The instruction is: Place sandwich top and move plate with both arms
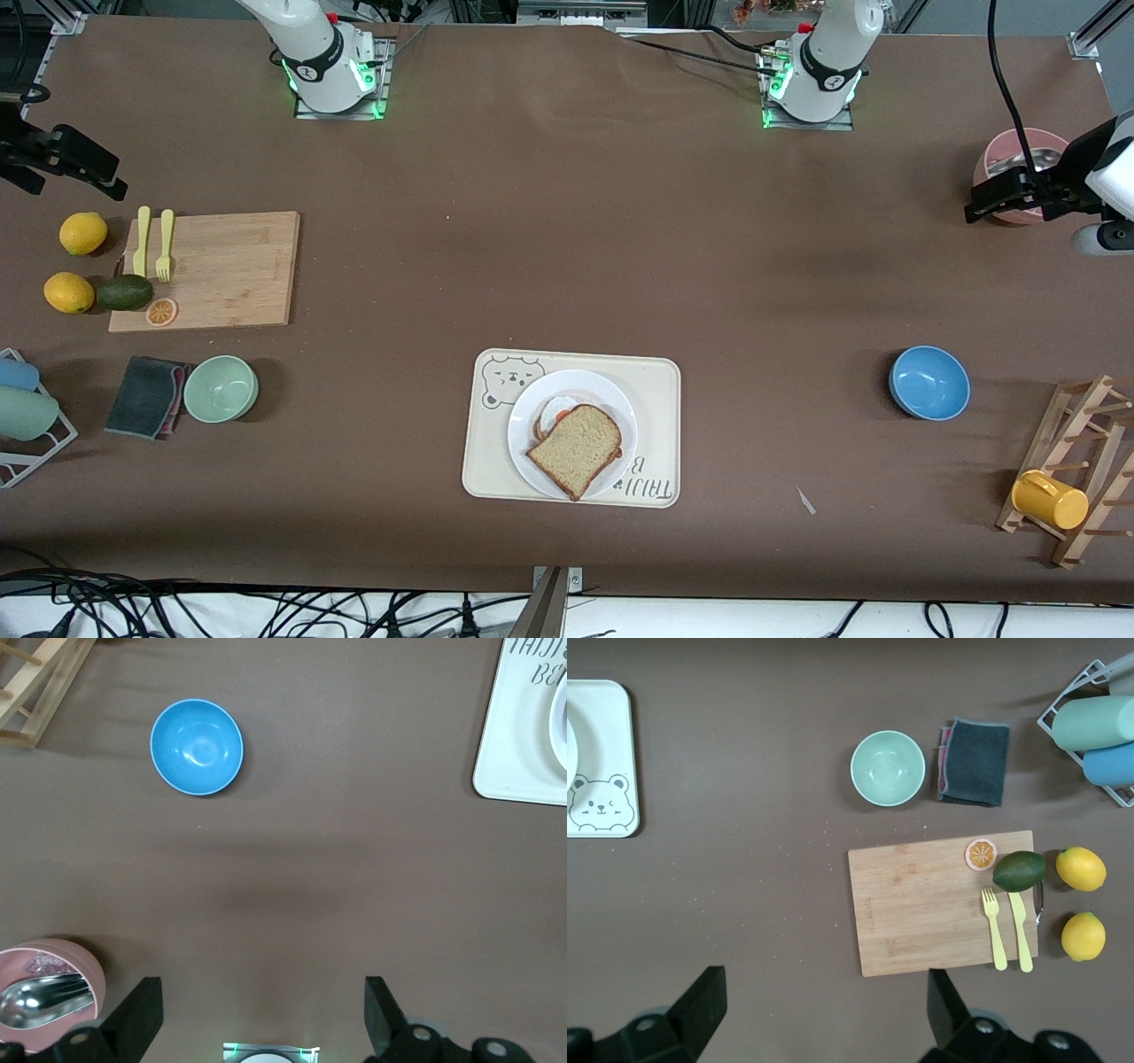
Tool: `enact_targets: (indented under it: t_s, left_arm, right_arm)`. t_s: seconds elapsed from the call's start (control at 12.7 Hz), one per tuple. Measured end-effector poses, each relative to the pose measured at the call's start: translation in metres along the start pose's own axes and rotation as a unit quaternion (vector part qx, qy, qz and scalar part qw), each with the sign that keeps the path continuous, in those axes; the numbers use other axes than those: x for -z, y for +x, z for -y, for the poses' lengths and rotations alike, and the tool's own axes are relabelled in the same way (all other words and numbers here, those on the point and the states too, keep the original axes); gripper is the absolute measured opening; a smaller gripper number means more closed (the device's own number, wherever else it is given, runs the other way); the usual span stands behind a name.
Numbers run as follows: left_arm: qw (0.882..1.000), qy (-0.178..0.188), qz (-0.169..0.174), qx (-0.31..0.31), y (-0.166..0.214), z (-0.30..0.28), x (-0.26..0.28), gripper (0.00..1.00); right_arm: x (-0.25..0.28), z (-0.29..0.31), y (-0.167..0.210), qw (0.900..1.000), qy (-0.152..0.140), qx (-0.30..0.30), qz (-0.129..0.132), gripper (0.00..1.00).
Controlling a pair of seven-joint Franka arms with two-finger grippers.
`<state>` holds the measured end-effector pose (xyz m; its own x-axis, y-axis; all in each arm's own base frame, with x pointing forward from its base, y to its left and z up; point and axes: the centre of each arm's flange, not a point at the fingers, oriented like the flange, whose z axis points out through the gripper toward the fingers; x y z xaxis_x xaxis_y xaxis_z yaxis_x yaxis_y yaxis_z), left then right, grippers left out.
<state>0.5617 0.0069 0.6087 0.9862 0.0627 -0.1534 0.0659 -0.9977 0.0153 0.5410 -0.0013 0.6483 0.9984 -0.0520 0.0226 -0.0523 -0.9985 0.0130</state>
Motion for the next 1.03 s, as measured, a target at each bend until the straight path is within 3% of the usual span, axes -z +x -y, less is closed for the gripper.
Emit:
enact_targets:
  t_s: [0.87,1.03]
  left_arm:
    - [1.0,0.0,0.005,0.003,0.0027,0.0035,-0.004,1.0]
    - [1.0,0.0,0.008,0.003,0.0027,0.0035,-0.0052,1.0]
  right_arm:
    - [0.0029,0.0028,-0.0004,1.0,-0.001,0.003,0.0,1.0]
    - [0.001,0.0026,-0.0046,1.0,-0.002,0.003,0.018,1.0]
